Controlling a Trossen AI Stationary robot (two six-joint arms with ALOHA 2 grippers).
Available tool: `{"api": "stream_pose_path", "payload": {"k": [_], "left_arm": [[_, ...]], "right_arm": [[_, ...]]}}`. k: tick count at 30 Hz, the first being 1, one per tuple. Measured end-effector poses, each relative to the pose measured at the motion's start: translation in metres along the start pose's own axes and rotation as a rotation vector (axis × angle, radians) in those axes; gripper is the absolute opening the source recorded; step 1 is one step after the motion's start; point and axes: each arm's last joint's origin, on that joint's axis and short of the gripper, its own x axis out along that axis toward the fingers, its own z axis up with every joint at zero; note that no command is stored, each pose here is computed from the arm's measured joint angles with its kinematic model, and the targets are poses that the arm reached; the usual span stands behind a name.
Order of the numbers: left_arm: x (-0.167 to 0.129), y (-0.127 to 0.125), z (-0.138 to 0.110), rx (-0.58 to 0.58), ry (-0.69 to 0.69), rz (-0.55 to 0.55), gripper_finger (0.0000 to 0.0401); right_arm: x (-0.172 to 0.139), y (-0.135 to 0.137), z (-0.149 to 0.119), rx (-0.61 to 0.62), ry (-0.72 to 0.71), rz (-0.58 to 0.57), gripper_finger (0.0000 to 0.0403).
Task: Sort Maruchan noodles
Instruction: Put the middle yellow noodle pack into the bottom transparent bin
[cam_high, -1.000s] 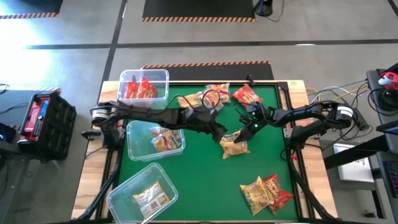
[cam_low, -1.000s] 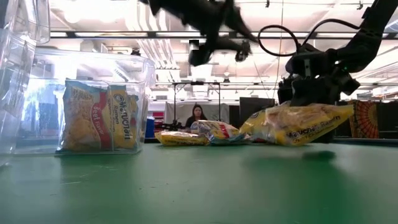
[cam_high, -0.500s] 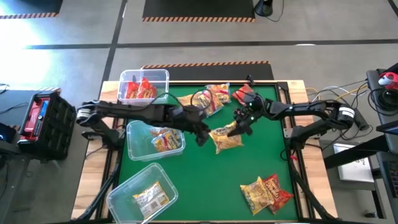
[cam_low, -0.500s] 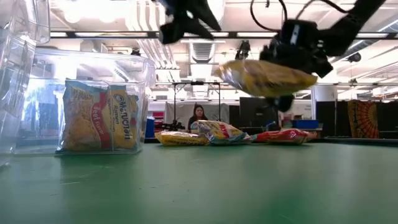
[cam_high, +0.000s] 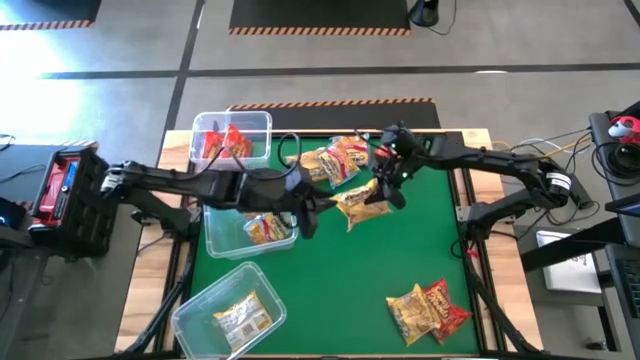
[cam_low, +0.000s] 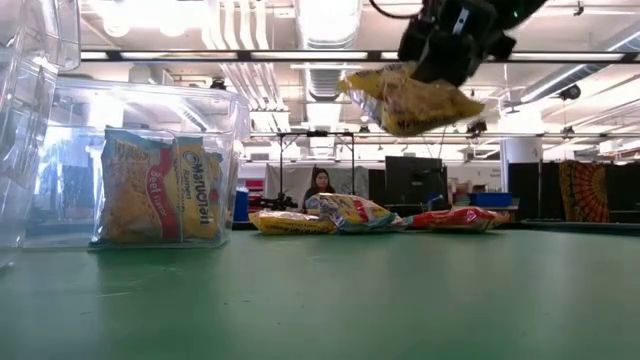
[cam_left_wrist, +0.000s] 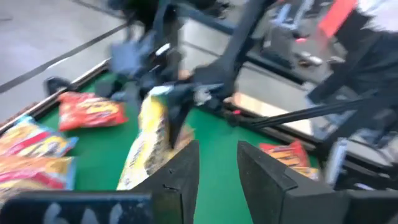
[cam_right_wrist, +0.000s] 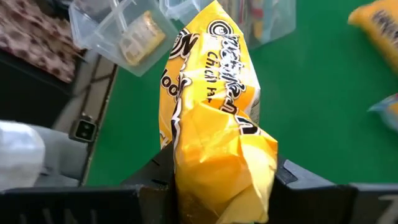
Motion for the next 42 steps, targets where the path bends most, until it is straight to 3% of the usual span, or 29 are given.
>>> {"api": "stream_pose_path", "payload": {"k": [8, 17, 23, 28, 35, 42], "left_arm": [[0.006, 0.006, -0.003, 0.043, 0.031, 0.040, 0.0166], [0.014, 0.010, 0.000, 0.205, -0.020, 0.093, 0.0246], [0.013, 0.007, 0.010, 0.318, -0.121, 0.118, 0.0251], [0.019, 0.006, 0.012, 0.319, -0.163, 0.116, 0.0252], [0.044, 0.004, 0.002, 0.340, -0.168, 0.117, 0.0252], [0.048, 0.003, 0.001, 0.335, -0.180, 0.115, 0.0252]], "right_arm": [[-0.033, 0.025, 0.035, -0.139, 0.048, -0.140, 0.0114], [-0.051, 0.048, 0.062, -0.316, -0.017, -0.144, 0.0114], [-0.051, 0.060, 0.069, -0.456, -0.024, -0.124, 0.0114], [-0.050, 0.069, 0.074, -0.573, -0.015, -0.179, 0.0114], [-0.051, 0.081, 0.080, -0.655, -0.028, -0.184, 0.0114], [-0.049, 0.092, 0.082, -0.689, -0.028, -0.155, 0.0114]]}}
